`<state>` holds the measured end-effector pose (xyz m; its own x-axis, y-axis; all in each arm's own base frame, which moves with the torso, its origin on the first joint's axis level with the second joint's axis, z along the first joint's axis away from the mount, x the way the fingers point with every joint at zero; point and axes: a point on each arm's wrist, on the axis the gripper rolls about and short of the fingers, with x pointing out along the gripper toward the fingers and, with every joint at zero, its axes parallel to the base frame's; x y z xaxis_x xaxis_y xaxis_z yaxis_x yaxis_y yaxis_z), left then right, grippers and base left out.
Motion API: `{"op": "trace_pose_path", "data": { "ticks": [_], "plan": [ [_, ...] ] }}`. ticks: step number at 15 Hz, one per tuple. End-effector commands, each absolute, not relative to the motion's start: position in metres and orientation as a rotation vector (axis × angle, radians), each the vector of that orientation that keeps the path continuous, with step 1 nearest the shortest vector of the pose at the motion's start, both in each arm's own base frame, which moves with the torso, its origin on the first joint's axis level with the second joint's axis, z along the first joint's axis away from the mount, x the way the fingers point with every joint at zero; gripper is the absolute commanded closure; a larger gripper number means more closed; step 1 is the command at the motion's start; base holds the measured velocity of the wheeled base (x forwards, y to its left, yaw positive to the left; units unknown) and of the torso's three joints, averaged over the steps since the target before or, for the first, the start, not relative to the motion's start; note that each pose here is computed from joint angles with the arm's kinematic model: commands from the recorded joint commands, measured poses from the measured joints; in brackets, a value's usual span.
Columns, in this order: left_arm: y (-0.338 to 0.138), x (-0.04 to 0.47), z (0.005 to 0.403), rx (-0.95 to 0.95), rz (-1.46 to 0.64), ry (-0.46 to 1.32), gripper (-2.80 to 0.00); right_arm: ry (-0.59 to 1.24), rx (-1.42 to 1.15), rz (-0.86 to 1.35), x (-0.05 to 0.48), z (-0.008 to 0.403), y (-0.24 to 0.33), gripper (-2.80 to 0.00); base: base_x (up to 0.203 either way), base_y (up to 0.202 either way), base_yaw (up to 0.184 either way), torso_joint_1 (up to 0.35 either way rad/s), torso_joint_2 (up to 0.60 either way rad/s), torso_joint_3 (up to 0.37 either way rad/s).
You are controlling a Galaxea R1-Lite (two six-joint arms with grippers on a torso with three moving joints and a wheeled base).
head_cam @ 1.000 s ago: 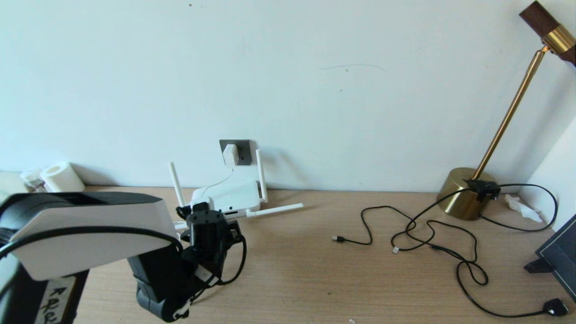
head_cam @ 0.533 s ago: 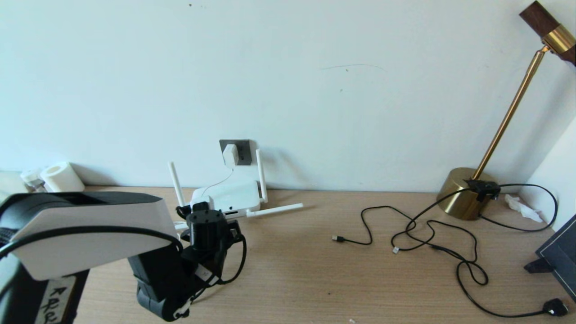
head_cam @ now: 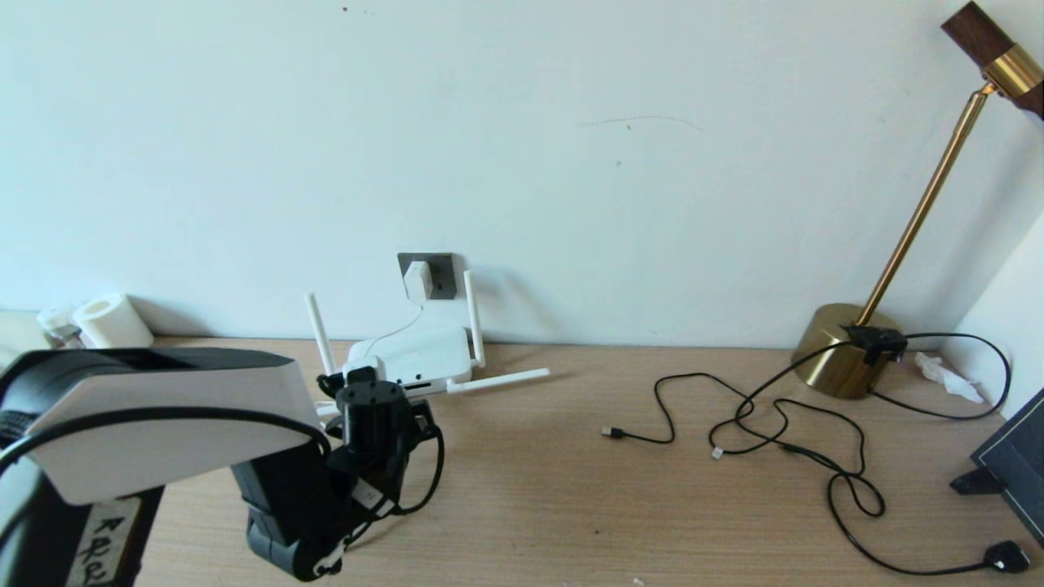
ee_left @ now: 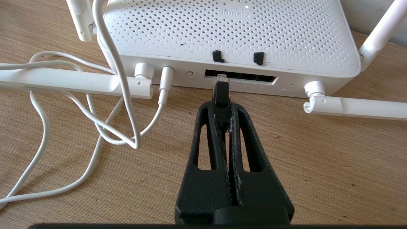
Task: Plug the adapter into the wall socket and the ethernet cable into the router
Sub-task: Plug cable into router interface
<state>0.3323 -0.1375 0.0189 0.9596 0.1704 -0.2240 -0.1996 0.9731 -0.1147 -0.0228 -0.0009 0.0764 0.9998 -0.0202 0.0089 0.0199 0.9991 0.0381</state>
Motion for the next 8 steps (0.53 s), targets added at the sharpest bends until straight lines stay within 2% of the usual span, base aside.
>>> {"op": "trace_pose_path", "data": {
  "ticks": [1, 8],
  "plan": [
    [-0.1374, 0.3326, 0.0182, -0.141, 0.192, 0.211, 0.0, -0.009, 0.039, -0.02, -0.0228, 0.0764, -0.0009, -2.8, 0.0, 0.0, 0.0, 0.0, 0.0, 0.0],
    [-0.1348, 0.3336, 0.0182, -0.143, 0.2, 0.21, 0.0, -0.008, 0.038, -0.02, -0.0227, 0.0765, -0.0009, -2.8, 0.0, 0.0, 0.0, 0.0, 0.0, 0.0]
  ]
}}
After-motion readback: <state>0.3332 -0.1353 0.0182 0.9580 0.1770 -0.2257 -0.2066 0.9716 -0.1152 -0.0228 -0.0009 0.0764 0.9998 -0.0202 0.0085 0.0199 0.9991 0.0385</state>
